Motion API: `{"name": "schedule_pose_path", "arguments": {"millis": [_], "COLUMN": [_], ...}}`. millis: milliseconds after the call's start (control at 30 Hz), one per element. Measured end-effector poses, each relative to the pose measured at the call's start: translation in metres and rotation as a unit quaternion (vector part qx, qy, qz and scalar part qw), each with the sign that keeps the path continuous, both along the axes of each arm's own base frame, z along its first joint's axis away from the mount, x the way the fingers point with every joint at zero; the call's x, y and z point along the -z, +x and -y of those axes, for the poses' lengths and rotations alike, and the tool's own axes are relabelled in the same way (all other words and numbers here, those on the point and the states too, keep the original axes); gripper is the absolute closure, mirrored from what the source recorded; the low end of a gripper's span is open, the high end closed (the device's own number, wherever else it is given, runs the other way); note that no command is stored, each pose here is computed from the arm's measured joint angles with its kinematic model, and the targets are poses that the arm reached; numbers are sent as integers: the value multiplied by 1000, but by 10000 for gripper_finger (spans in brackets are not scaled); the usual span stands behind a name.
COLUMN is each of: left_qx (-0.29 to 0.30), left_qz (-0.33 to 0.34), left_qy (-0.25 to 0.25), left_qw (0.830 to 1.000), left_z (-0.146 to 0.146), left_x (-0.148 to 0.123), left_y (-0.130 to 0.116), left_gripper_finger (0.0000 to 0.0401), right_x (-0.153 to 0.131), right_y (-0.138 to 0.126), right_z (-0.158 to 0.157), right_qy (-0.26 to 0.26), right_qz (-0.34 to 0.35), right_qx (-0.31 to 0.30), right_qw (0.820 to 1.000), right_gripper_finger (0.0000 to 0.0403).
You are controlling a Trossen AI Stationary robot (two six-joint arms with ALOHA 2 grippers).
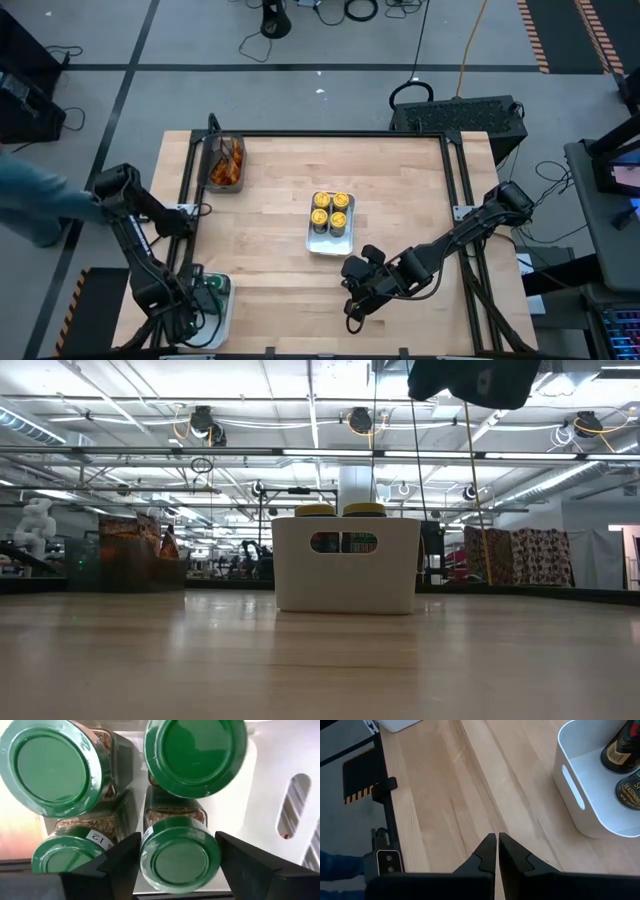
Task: Sort spices by type
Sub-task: Put the green spice bottle into the bottom white bin, then return to Home Position
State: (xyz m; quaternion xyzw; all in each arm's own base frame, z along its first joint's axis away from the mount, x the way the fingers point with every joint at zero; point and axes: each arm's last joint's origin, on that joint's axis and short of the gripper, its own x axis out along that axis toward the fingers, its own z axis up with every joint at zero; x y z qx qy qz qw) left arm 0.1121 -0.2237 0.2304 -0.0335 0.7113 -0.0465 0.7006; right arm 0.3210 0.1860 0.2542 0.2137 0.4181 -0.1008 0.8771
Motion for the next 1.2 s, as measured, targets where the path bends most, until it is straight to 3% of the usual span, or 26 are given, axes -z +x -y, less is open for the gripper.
{"name": "schedule_pose_path", "arguments": {"millis": [733, 967, 1200], "left_qx": [-20, -40, -71], "left_qz": [53, 148, 319], "left_qy": [-77, -102, -85], "left_qw": [995, 983, 941], "left_z": [-24, -35, -48], "left_x": [-40, -64, -102], "left_y": [-11, -12, -2], "left_gripper_finger": [143, 143, 143], "right_x": [0, -3, -23], "right_y": [0, 0, 4], "right_z": [0, 0, 8], "right_qy": [-7, -2, -1], "right_qz": [1, 7, 70], "right_qx": [-6, -7, -27], "right_qw": [1000, 1000, 997], "right_gripper_finger": [403, 403, 403]}}
